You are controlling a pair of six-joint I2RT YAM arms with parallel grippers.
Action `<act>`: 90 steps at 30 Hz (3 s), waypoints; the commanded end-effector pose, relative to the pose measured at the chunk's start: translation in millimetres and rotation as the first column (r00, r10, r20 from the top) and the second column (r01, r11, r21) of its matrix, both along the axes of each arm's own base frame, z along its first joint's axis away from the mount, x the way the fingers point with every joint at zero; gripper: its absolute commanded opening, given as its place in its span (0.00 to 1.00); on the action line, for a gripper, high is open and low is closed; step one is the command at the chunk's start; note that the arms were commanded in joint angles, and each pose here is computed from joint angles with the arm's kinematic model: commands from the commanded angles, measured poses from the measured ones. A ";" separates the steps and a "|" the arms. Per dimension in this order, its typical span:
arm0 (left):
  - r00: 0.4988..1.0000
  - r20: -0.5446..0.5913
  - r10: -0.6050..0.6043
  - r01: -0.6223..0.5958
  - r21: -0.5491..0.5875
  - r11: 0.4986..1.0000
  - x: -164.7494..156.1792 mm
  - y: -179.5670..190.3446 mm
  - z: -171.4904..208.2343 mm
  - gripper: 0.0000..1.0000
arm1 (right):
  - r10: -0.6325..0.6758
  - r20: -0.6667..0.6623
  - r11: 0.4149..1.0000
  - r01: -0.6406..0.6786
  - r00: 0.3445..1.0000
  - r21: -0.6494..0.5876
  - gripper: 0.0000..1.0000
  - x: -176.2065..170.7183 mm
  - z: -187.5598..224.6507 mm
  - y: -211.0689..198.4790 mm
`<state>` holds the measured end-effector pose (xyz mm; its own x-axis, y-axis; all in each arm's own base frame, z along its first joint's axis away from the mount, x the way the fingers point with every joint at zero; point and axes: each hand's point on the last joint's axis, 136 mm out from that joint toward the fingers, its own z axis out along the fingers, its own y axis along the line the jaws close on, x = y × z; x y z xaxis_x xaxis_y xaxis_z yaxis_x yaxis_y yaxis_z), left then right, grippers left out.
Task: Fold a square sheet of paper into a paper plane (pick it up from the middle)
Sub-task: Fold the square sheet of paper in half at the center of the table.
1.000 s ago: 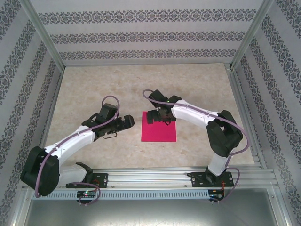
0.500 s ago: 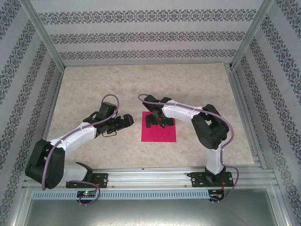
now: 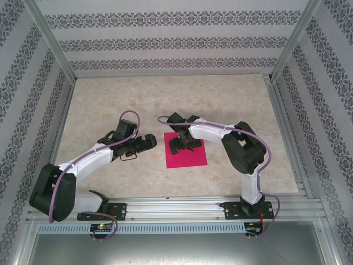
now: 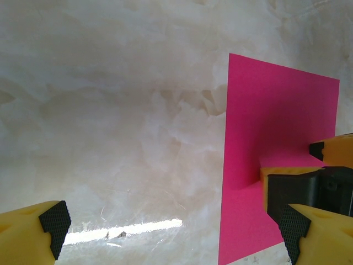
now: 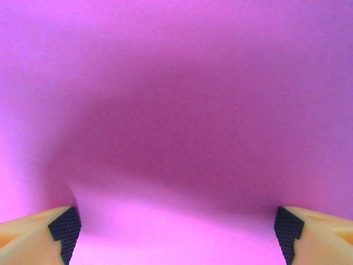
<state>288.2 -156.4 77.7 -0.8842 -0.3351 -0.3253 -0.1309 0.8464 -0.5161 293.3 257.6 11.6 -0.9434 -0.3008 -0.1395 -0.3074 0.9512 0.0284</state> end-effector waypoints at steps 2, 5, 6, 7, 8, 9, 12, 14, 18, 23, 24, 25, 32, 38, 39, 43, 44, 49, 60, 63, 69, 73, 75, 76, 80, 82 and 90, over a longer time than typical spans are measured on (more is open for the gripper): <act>1.000 0.026 0.004 -0.004 -0.009 1.000 2.6 2.1 6.6 1.00 | 0.030 -0.069 0.999 -0.031 0.997 -0.015 0.94 -12.7 -6.4 -8.3; 1.000 0.030 0.001 0.000 -0.019 1.000 2.8 0.2 8.9 1.00 | -0.023 -0.018 0.997 0.024 1.000 0.069 0.95 -8.4 19.4 7.1; 0.999 0.033 -0.003 0.004 -0.029 1.000 3.4 -1.5 10.2 1.00 | -0.042 0.003 0.995 0.042 0.999 0.087 0.96 -6.3 27.0 10.2; 0.999 0.032 -0.006 0.007 -0.040 0.999 3.6 -3.5 10.5 1.00 | -0.063 0.025 0.993 0.060 0.998 0.099 0.97 -3.9 33.9 12.3; 0.999 0.035 -0.008 0.010 -0.049 0.999 4.8 -5.2 11.9 1.00 | -0.096 0.041 0.992 0.092 0.995 0.090 0.97 -0.8 37.5 9.4; 0.999 0.034 -0.010 0.012 -0.056 0.998 5.2 -6.7 12.8 1.00 | -0.124 0.048 0.990 0.121 0.991 0.073 0.97 1.0 38.4 5.1; 1.000 0.025 -0.014 0.015 -0.059 0.998 4.5 -7.9 12.1 1.00 | -0.172 0.038 0.985 0.171 0.984 0.026 0.97 1.1 30.5 -2.0; 1.000 0.024 -0.018 0.020 -0.056 0.998 4.0 -8.0 11.5 1.00 | -0.165 0.019 0.986 0.164 0.986 0.033 0.97 -0.3 23.7 1.9; 1.000 0.018 -0.025 0.026 -0.044 0.999 3.0 -7.0 11.3 1.00 | -0.157 0.005 0.988 0.157 0.988 0.017 0.97 1.3 12.9 3.1; 1.000 0.014 -0.025 0.026 -0.040 0.999 2.9 -6.6 11.8 1.00 | -0.166 0.002 0.986 0.166 0.986 -0.014 0.97 4.3 5.7 -2.1; 1.000 0.016 -0.025 0.026 -0.040 0.999 3.6 -6.8 12.2 1.00 | -0.166 0.000 0.986 0.166 0.986 -0.021 0.97 4.9 5.3 -3.2; 1.000 0.014 -0.025 0.026 -0.043 0.999 3.1 -6.9 12.0 1.00 | -0.160 -0.001 0.987 0.160 0.987 -0.026 0.98 4.5 4.2 -3.5; 1.000 0.015 -0.026 0.026 -0.041 0.999 2.9 -6.7 12.2 1.00 | -0.149 0.032 0.989 0.149 0.988 -0.014 0.98 8.4 20.2 -1.6; 1.000 0.009 -0.028 0.029 -0.049 0.998 2.9 -8.3 10.2 1.00 | -0.166 0.017 0.986 0.166 0.986 -0.024 0.98 10.5 13.9 -6.4; 1.000 0.010 -0.030 0.030 -0.049 0.998 2.6 -8.4 10.2 1.00 | -0.170 0.017 0.985 0.170 0.985 -0.029 0.98 10.2 11.0 -7.4; 0.999 0.011 -0.034 0.034 -0.043 0.998 2.1 -7.9 9.9 1.00 | -0.177 -0.026 0.984 0.176 0.984 -0.027 0.98 4.1 -8.5 -5.8; 0.999 0.010 -0.032 0.032 -0.044 0.999 2.4 -7.7 9.8 1.00 | -0.178 -0.045 0.984 0.177 0.983 -0.036 0.97 1.0 -14.6 -6.1; 0.999 0.006 -0.034 0.034 -0.039 0.999 0.5 -7.0 8.4 1.00 | -0.202 -0.115 0.979 0.197 0.973 -0.057 0.97 -17.1 -43.6 -11.8; 1.000 0.000 -0.028 0.028 -0.043 0.999 1.1 -7.3 7.1 1.00 | -0.180 -0.090 0.980 0.170 0.980 -0.105 0.93 -18.2 -42.6 -14.7; 1.000 -0.001 -0.029 0.029 -0.038 0.999 -0.1 -6.2 6.9 1.00 | -0.174 -0.083 0.982 0.167 0.981 -0.086 0.92 -15.5 -37.7 -10.8; 1.000 0.003 -0.030 0.030 -0.035 0.999 -2.0 -5.0 8.3 1.00 | -0.171 -0.069 0.985 0.171 0.983 -0.010 0.86 -7.9 -23.6 2.4; 1.000 0.006 -0.028 0.028 -0.030 0.999 -0.9 -4.6 9.3 1.00 | -0.182 -0.041 0.983 0.183 0.982 0.016 0.75 -1.7 -12.6 3.8; 1.000 0.001 -0.031 0.031 -0.029 0.999 -1.3 -4.7 9.7 1.00 | -0.185 -0.028 0.982 0.185 0.982 0.037 0.65 1.5 -6.5 5.0; 1.000 0.002 -0.029 0.029 -0.028 0.999 -0.8 -4.6 10.4 1.00 | -0.186 -0.023 0.981 0.187 0.982 0.046 0.64 2.9 -3.5 5.8; 1.000 0.003 -0.022 0.022 -0.035 0.999 -0.2 -5.0 11.6 1.00 | -0.196 -0.004 0.975 0.196 0.981 0.101 0.53 6.7 10.4 9.1; 1.000 0.004 -0.020 0.020 -0.033 0.999 -0.5 -4.2 12.1 1.00 | -0.205 0.007 0.970 0.202 0.979 0.136 0.47 9.3 17.3 11.1; 1.000 -0.003 -0.010 0.010 -0.010 1.000 -3.7 0.8 9.9 1.00 | -0.246 -0.007 0.922 0.237 0.969 0.306 0.37 13.7 48.7 19.9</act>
